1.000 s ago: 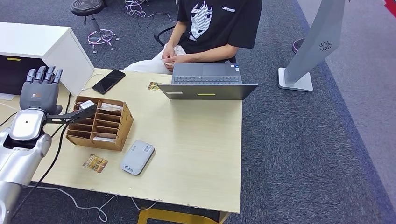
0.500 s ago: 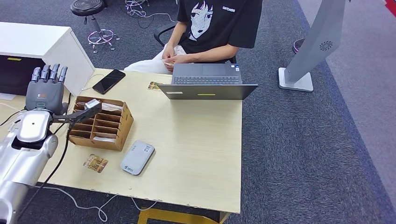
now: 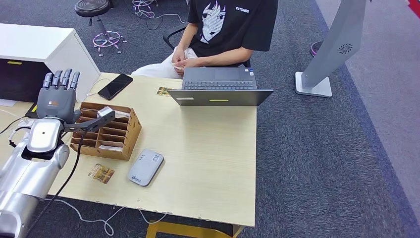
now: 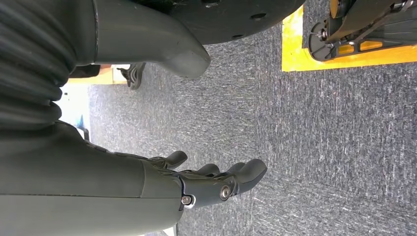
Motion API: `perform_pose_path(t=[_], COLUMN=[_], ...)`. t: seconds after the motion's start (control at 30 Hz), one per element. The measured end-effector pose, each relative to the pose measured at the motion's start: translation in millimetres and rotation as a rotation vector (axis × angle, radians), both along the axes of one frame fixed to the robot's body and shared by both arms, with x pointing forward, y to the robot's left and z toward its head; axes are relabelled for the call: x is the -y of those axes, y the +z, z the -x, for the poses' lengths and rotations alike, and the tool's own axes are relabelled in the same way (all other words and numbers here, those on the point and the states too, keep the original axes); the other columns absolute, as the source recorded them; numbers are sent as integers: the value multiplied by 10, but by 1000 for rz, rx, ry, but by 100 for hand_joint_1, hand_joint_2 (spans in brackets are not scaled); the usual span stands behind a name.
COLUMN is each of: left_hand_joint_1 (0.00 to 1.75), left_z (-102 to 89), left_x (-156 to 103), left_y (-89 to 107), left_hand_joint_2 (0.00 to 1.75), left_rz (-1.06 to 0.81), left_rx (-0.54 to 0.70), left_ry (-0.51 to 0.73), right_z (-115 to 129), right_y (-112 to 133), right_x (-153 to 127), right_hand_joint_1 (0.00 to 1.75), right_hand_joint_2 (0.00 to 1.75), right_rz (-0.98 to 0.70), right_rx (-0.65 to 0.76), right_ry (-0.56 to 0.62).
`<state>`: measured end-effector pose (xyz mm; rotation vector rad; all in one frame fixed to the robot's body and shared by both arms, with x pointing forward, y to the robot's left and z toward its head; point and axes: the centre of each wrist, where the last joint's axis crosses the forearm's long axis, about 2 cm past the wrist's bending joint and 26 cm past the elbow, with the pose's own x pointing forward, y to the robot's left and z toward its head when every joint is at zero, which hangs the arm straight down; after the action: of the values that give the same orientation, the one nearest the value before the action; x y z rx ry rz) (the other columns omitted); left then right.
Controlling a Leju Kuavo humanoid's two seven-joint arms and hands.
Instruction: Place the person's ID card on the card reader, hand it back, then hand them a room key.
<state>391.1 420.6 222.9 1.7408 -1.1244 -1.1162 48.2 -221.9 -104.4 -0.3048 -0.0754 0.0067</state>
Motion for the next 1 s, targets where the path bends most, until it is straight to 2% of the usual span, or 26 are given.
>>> perform_pose_path(t=[0.2, 0.37, 1.0], left_hand_joint_1=[0, 0, 0], left_z=[16, 27, -9], left_x=[115, 209, 391], left_y=[-59, -119, -284], left_hand_joint_2=[175, 175, 175], left_rz=[4, 22, 113], left_rx=[84, 103, 0], left_ry=[-82, -106, -61], right_z=[-5, -6, -11], right_y=[1, 3, 8], right_x=[0, -6, -35], right_hand_joint_1=[0, 0, 0], right_hand_joint_2=[175, 175, 175], right_rz=[8, 12, 10], right_rx=[2, 3, -11], right_ry=[9, 14, 15])
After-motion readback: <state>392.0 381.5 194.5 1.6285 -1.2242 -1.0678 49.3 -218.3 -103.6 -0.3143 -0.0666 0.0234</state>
